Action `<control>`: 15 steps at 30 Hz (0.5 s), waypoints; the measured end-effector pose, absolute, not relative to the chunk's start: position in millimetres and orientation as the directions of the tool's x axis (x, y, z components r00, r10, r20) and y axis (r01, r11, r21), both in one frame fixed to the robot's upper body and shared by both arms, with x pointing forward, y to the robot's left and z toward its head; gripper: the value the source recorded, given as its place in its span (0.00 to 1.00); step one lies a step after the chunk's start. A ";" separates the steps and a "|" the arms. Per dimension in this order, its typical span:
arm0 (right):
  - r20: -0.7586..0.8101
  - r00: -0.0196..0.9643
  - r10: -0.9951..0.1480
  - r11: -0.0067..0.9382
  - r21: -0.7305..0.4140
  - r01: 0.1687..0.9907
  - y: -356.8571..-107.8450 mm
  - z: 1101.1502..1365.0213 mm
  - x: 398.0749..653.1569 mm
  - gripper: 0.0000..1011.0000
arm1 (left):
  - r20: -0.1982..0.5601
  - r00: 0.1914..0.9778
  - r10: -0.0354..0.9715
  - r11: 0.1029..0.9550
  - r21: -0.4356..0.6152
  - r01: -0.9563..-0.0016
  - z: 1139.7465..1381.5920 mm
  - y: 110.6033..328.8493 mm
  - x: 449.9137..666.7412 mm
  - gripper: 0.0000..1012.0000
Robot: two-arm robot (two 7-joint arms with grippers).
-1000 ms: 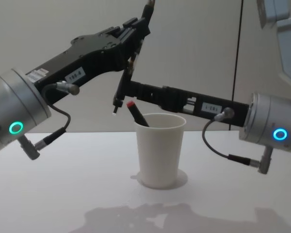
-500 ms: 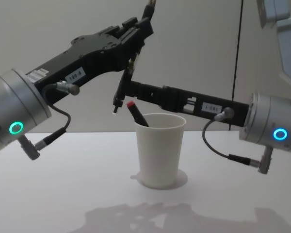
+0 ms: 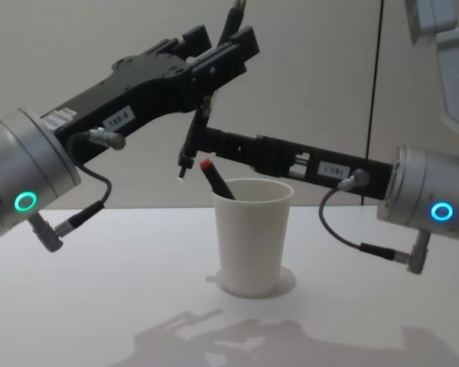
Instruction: Place the pen into the pen holder.
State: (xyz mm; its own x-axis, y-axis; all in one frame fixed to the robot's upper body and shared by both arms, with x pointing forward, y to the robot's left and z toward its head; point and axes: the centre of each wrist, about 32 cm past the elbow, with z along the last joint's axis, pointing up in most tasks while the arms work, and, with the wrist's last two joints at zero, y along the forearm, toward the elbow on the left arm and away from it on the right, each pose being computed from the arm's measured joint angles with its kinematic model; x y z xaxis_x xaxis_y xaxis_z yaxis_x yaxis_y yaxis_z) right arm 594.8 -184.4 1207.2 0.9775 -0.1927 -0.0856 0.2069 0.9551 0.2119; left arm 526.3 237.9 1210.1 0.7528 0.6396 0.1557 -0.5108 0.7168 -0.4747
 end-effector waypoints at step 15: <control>-0.086 0.978 -0.192 0.955 0.212 0.206 -184.4 1207.2 594.8 0.11 | 0.156 0.753 0.640 0.716 -0.475 -0.511 1210.1 237.9 526.3 0.99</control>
